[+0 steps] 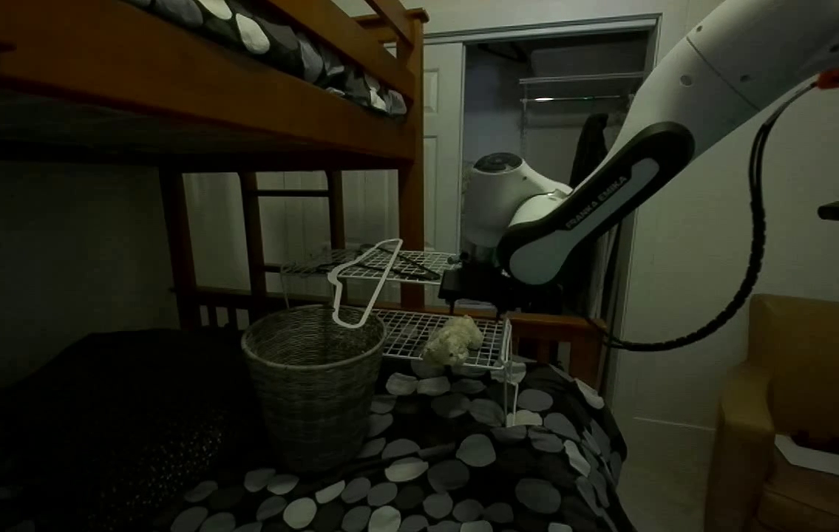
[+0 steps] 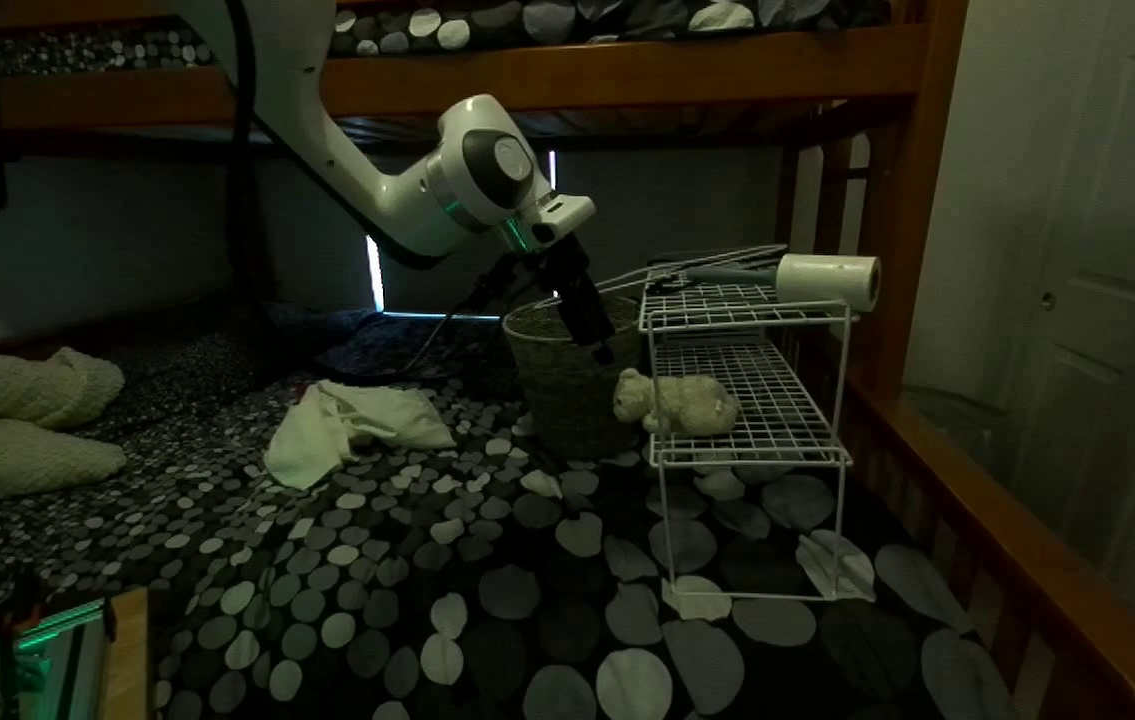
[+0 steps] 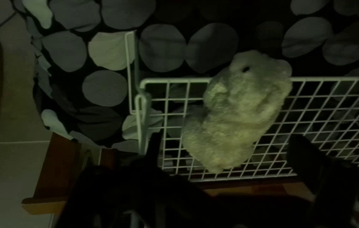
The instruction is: Put the toy bear in the basket.
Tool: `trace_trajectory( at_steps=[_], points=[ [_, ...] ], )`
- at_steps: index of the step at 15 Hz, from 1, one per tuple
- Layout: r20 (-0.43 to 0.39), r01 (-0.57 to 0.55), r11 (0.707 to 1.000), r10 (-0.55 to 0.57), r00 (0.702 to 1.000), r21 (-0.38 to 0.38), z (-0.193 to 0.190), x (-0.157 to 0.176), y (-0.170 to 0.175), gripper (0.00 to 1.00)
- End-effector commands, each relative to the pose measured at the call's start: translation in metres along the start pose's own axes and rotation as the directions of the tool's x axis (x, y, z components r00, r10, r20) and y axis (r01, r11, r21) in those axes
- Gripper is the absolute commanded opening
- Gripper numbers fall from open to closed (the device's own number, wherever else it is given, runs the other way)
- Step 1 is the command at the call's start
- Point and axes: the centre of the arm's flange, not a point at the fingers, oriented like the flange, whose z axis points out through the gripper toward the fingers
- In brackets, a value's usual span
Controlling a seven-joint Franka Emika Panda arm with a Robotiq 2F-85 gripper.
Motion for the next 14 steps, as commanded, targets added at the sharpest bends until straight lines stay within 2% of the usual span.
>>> trace_trajectory(
  at_steps=[1,2,6,9,12,14],
  points=[
    [0.024,-0.002,0.996,0.000,1.000,0.089,0.021,-0.012,-0.050,1.00],
    [0.007,0.000,0.999,0.000,1.000,0.040,0.008,-0.012,-0.027,1.00],
    [0.017,0.009,0.997,-0.011,1.000,0.073,0.017,-0.019,-0.048,1.00],
    [-0.076,-0.044,0.999,0.044,0.996,-0.008,0.041,-0.025,-0.054,1.00],
    [-0.169,-0.091,0.995,0.082,0.982,-0.041,0.061,-0.034,-0.054,1.00],
    [-0.217,-0.114,0.993,0.103,0.971,-0.037,0.074,-0.037,-0.054,1.00]
  ],
)
